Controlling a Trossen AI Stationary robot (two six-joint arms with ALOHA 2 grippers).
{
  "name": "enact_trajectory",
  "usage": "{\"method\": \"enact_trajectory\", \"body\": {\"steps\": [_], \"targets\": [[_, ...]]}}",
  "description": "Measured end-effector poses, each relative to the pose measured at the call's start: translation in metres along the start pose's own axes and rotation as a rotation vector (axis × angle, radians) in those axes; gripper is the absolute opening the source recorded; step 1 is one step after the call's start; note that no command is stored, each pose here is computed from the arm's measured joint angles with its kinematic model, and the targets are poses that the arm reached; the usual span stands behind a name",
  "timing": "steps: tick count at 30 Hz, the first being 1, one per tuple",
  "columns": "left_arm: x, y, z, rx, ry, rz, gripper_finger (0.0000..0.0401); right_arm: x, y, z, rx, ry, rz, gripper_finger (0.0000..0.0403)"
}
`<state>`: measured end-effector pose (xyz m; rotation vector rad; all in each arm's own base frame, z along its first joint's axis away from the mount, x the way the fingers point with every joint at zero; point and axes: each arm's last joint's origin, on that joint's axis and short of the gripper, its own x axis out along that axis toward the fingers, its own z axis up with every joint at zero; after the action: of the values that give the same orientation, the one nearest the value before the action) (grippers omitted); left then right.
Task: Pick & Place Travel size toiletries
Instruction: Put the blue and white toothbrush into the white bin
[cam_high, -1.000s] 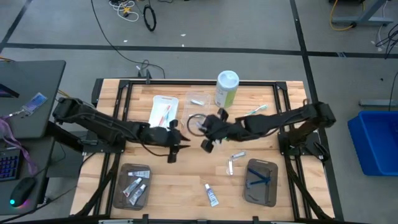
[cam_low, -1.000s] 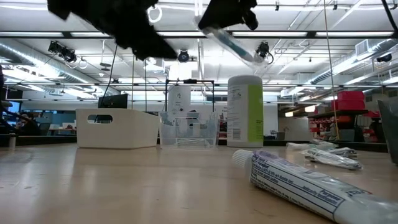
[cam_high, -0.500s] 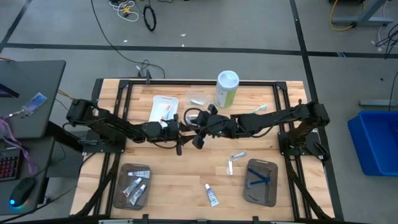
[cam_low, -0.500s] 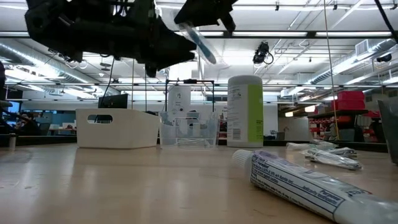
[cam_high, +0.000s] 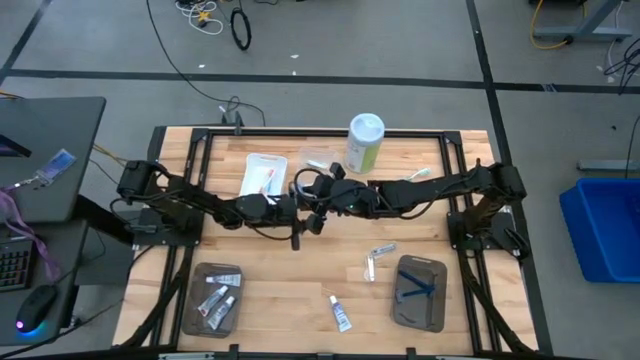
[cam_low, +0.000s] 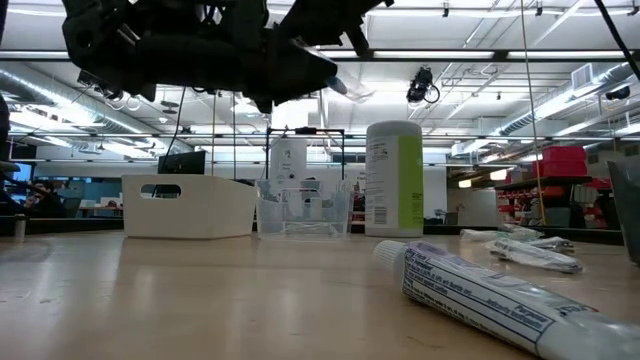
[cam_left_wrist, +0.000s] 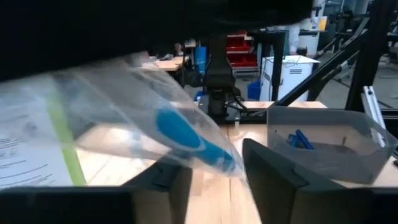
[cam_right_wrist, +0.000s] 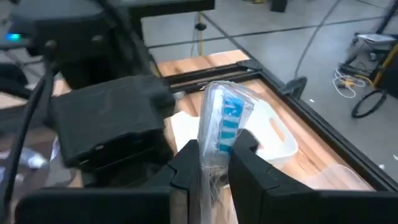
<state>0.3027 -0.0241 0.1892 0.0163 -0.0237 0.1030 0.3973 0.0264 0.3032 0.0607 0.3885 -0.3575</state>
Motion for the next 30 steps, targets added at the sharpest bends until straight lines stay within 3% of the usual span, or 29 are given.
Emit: {"method": "enact_trajectory", "body": {"steps": [7, 12, 21, 25, 30], "targets": [[0.002, 0.007, -0.002, -0.06, 0.019, 0.074, 0.0035, 0.0, 0.001, -0.001, -0.027, 0.02, 0.069, 0.0071], [0.001, 0.008, -0.008, -0.105, 0.085, 0.079, 0.003, -0.002, 0.0, -0.006, -0.052, 0.076, 0.073, 0.0085], [-0.007, 0.011, -0.021, -0.125, 0.312, 0.113, 0.0028, -0.007, -0.005, -0.035, -0.023, 0.365, 0.002, 0.0173], [-0.022, 0.023, -0.001, -0.133, 0.371, 0.151, 0.0027, -0.009, -0.007, -0.041, -0.011, 0.423, -0.02, 0.0188], [-0.052, 0.055, 0.033, -0.194, 0.588, 0.314, 0.0034, -0.01, -0.008, -0.042, -0.018, 0.441, -0.024, 0.0192]]}}
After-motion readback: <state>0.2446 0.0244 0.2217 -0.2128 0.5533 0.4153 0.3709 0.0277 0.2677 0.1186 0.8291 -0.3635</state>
